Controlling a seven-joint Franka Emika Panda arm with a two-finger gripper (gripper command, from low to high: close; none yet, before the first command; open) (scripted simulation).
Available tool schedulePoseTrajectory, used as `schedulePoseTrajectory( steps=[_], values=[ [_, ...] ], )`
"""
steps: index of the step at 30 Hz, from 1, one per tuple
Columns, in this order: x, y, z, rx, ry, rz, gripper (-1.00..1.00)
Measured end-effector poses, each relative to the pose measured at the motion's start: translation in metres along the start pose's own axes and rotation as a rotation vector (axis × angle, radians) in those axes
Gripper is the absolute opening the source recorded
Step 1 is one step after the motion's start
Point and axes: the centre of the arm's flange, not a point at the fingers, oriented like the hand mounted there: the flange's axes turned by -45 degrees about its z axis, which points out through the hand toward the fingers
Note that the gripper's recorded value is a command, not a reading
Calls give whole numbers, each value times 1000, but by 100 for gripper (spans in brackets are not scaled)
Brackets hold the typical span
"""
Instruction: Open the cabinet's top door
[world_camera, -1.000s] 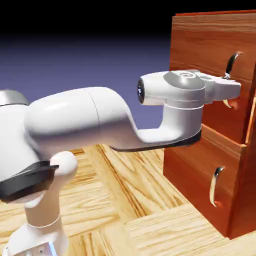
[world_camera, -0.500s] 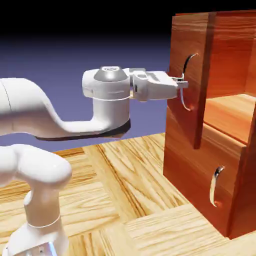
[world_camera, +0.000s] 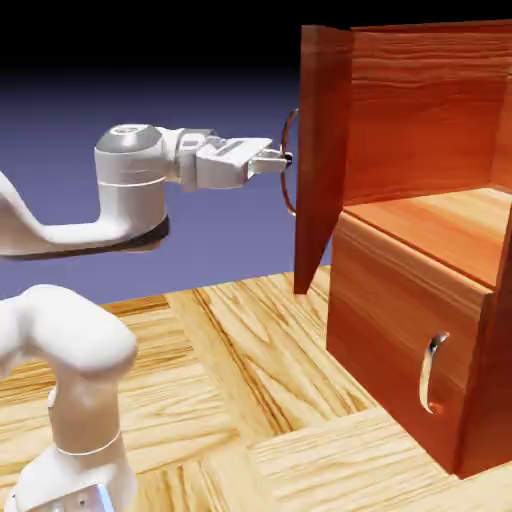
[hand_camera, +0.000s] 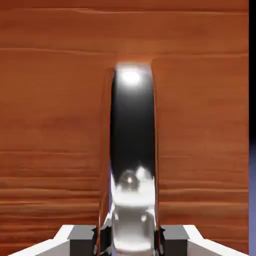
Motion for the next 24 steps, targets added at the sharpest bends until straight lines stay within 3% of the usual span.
schedulePoseTrajectory(
  steps=[24],
  values=[
    [0, -123, -176, -514, 0, 0, -100]
  ],
)
